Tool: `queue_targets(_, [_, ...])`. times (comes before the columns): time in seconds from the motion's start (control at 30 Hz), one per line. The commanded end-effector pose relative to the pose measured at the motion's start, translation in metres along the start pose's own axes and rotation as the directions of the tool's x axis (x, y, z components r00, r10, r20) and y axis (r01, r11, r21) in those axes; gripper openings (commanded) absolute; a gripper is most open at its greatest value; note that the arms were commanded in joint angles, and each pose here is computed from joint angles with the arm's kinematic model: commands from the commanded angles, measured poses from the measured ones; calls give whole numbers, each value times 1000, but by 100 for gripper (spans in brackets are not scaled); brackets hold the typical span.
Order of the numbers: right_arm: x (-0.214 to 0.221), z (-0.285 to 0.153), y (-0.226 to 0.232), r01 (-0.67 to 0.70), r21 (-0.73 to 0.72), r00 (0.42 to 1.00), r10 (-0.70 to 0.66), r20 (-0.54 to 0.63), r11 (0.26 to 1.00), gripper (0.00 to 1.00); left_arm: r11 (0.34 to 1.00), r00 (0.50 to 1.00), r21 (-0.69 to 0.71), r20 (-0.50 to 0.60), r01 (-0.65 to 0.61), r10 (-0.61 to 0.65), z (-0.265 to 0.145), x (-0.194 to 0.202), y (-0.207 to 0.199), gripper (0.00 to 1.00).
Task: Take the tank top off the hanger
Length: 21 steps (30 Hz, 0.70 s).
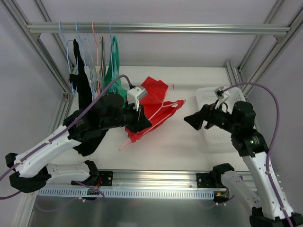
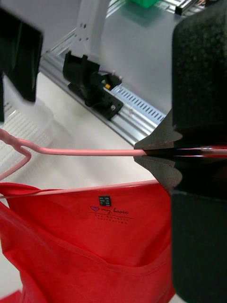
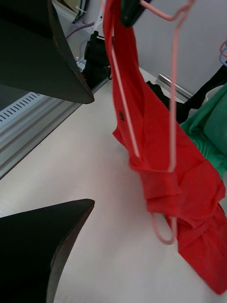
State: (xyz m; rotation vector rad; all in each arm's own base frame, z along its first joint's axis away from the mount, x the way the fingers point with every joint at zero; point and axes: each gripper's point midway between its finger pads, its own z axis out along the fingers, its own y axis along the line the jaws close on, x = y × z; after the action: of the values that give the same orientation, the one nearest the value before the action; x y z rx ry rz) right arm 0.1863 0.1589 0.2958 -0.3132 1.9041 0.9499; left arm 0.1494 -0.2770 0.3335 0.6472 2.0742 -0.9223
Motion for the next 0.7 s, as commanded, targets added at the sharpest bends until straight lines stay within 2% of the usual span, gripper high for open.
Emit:
queue_targets(0.0, [-30, 22, 20, 56, -84, 998, -53, 33, 995, 86, 991, 996, 124, 70, 52, -61, 0, -7, -35, 0])
queue_targets(0.07, [-28, 35, 18, 81, -51, 997, -80, 14, 995, 82, 988, 997, 151, 62, 45, -55, 2, -1, -50, 0])
queue_targets(0.27, [-18, 41, 0, 85, 46, 996, -86, 10, 995, 74, 992, 991, 107, 108, 71, -83, 5, -7, -57, 0])
queue_targets(0.53, [-14, 35, -21, 119, 159, 992, -122, 10, 980, 72, 991, 982, 103, 159, 87, -103, -2, -18, -65, 0])
queue_targets(0.63, [-15, 37, -27, 159, 176, 987, -162, 0, 971, 68, 989, 980, 113, 167, 93, -111, -5, -20, -67, 0])
queue_targets(0.67, [-17, 38, -26, 164, 174, 986, -167, 1, 971, 62, 988, 980, 121, 165, 92, -111, -6, -21, -69, 0])
